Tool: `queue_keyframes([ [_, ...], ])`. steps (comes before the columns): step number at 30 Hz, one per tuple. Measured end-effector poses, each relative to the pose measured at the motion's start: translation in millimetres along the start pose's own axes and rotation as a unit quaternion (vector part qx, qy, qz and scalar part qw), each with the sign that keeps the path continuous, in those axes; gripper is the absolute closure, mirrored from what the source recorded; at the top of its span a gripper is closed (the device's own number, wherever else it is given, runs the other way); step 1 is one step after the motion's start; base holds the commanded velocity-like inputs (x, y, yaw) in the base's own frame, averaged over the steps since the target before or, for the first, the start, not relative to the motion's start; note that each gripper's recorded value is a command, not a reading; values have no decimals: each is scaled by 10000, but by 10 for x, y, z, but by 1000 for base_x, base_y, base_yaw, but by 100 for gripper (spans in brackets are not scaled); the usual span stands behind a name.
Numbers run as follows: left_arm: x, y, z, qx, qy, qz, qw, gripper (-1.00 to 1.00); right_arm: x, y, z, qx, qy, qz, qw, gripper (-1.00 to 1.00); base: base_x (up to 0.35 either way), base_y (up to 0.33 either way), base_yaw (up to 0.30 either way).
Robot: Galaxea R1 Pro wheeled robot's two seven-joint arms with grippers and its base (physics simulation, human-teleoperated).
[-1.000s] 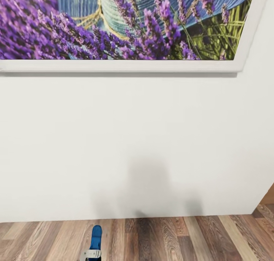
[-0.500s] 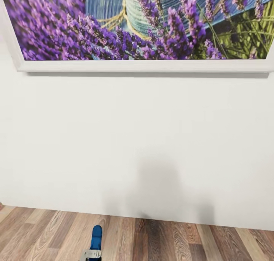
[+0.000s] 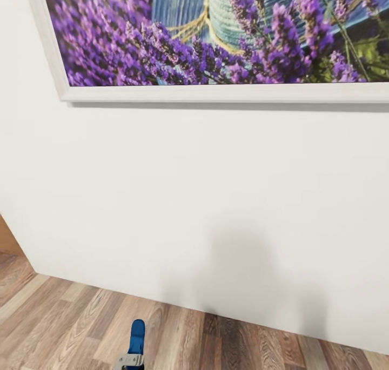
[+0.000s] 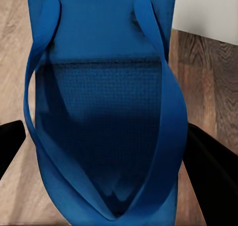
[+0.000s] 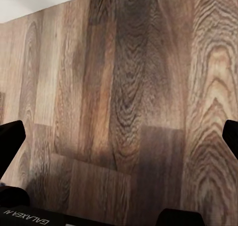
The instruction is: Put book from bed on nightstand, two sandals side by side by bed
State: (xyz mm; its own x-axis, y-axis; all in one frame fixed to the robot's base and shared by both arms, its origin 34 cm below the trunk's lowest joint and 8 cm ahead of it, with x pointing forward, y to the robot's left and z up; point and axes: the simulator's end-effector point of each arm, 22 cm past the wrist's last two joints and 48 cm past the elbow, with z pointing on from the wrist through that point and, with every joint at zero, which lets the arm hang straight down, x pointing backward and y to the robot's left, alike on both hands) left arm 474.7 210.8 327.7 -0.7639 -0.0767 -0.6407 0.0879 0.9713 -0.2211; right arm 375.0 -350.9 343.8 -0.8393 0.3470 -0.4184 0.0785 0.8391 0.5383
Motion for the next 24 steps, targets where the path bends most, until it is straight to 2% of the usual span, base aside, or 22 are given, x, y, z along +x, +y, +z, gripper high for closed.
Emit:
queue_keyframes([
  [24,0,0,0,-1,0,0,10000,100,0,0,0,0,0,0,10000,-100,0,0,259],
])
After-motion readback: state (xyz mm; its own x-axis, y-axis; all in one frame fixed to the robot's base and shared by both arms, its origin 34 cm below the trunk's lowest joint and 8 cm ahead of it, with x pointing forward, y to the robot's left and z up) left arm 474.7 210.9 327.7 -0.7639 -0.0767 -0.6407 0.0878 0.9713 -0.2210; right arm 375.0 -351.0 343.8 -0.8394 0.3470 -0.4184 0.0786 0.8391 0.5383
